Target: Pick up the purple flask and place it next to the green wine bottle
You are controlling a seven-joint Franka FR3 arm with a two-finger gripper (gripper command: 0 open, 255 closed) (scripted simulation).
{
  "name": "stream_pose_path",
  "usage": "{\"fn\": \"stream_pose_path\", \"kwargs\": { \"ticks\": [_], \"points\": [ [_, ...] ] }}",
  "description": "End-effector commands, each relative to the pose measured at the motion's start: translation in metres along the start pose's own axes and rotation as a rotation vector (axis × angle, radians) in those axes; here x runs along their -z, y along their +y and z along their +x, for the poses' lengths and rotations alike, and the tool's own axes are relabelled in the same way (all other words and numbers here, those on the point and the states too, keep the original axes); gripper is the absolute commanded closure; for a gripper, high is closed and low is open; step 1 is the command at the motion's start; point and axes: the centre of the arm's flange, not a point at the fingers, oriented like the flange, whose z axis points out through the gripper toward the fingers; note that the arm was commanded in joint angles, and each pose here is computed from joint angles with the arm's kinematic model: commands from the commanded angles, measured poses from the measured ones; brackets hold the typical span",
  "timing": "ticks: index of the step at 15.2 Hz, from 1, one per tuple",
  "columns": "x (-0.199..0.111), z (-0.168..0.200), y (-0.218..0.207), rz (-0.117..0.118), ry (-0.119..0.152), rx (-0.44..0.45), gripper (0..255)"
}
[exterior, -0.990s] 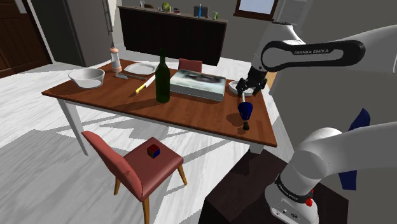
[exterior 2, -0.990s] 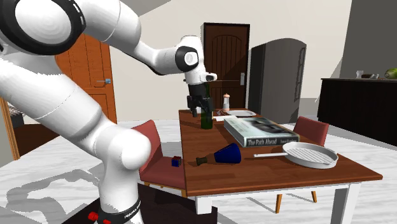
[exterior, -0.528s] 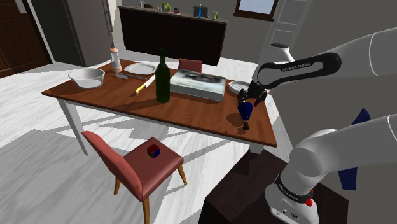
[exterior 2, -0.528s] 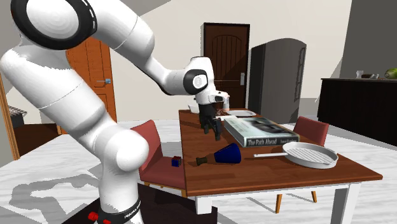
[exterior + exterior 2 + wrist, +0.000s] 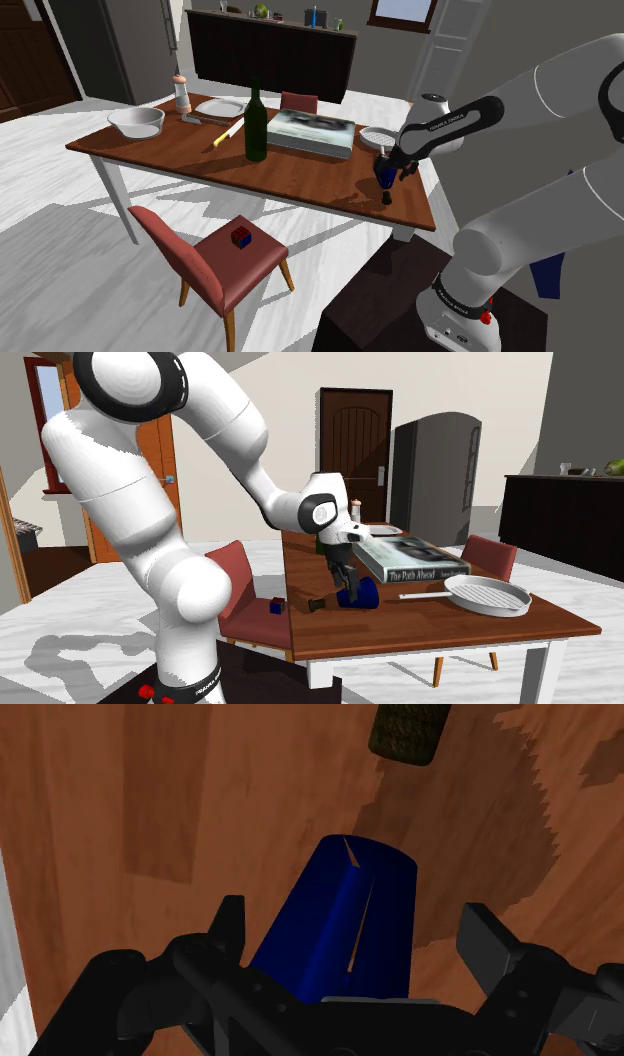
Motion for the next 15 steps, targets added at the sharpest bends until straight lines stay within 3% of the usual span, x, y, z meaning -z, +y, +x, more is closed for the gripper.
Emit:
{"fn": "stream_pose_path", "kwargs": {
  "ticks": [1, 4, 12, 13, 15],
  "points": [
    [-0.011, 0.0, 0.001, 0.0, 0.001, -0.002, 0],
    [-0.025, 0.0, 0.001, 0.0, 0.001, -0.002, 0],
    [-0.025, 0.0, 0.001, 0.0, 0.001, -0.002, 0],
    [-0.025, 0.0, 0.001, 0.0, 0.001, -0.002, 255],
    [-0.025, 0.0, 0.001, 0.0, 0.001, -0.002, 255]
  ]
}}
